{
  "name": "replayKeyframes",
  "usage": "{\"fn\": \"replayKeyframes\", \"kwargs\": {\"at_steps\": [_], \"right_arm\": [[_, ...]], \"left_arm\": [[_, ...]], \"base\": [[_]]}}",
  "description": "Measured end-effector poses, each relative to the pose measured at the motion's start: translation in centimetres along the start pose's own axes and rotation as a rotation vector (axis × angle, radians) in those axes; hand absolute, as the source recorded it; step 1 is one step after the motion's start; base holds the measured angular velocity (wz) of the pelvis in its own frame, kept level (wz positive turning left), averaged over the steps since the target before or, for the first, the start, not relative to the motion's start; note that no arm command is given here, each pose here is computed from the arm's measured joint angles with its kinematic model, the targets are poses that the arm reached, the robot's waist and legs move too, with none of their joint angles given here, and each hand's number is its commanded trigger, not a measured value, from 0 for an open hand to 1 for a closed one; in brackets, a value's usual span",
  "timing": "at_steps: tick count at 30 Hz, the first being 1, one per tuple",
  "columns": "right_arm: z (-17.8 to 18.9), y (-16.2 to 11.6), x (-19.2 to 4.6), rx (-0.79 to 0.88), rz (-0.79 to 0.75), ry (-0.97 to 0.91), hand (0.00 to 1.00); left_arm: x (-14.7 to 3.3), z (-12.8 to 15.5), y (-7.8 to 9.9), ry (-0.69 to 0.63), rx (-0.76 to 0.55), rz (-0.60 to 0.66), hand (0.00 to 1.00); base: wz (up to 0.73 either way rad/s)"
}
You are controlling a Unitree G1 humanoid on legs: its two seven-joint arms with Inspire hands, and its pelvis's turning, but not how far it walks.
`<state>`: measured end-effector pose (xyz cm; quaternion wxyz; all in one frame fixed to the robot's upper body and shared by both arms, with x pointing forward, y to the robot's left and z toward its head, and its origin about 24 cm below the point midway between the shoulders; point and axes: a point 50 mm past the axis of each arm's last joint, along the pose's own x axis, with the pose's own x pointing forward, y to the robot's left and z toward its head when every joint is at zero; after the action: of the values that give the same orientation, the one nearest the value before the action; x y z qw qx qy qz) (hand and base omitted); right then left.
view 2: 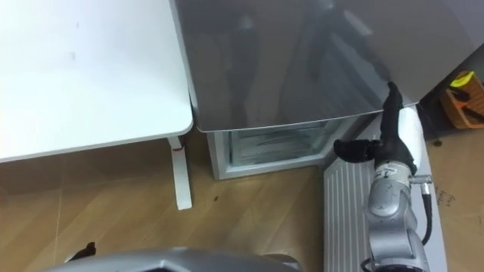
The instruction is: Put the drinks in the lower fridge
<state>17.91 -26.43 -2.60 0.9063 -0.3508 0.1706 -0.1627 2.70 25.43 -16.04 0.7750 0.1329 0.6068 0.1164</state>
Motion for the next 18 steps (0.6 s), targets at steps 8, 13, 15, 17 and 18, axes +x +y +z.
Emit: {"fn": "replayKeyframes", "kwargs": {"at_steps": [8,13,15,17,18], "right_arm": [[-1.0,-2.0,0.1,0.08,-0.19,0.055,0.0],[-2.9,-3.1,-0.4,0.16,-0.267,0.151,0.0],[-3.6,-3.7,-0.6,0.202,-0.293,0.186,0.0],[-4.2,-4.2,-0.6,0.228,-0.32,0.213,0.0],[-4.6,-4.4,-0.7,0.23,-0.333,0.232,0.0]], "left_arm": [[-0.2,-0.9,0.3,0.024,-0.015,0.03,0.0],[-0.2,-1.1,0.4,0.025,-0.008,0.047,0.0],[-0.3,-1.3,0.5,0.029,-0.003,0.045,0.0],[-0.4,-1.6,0.4,0.034,0.002,0.035,0.0],[-0.4,-1.7,0.4,0.038,0.006,0.028,0.0]], "base": [[-0.02],[-0.01],[-0.07],[-0.14],[-0.17]]}}
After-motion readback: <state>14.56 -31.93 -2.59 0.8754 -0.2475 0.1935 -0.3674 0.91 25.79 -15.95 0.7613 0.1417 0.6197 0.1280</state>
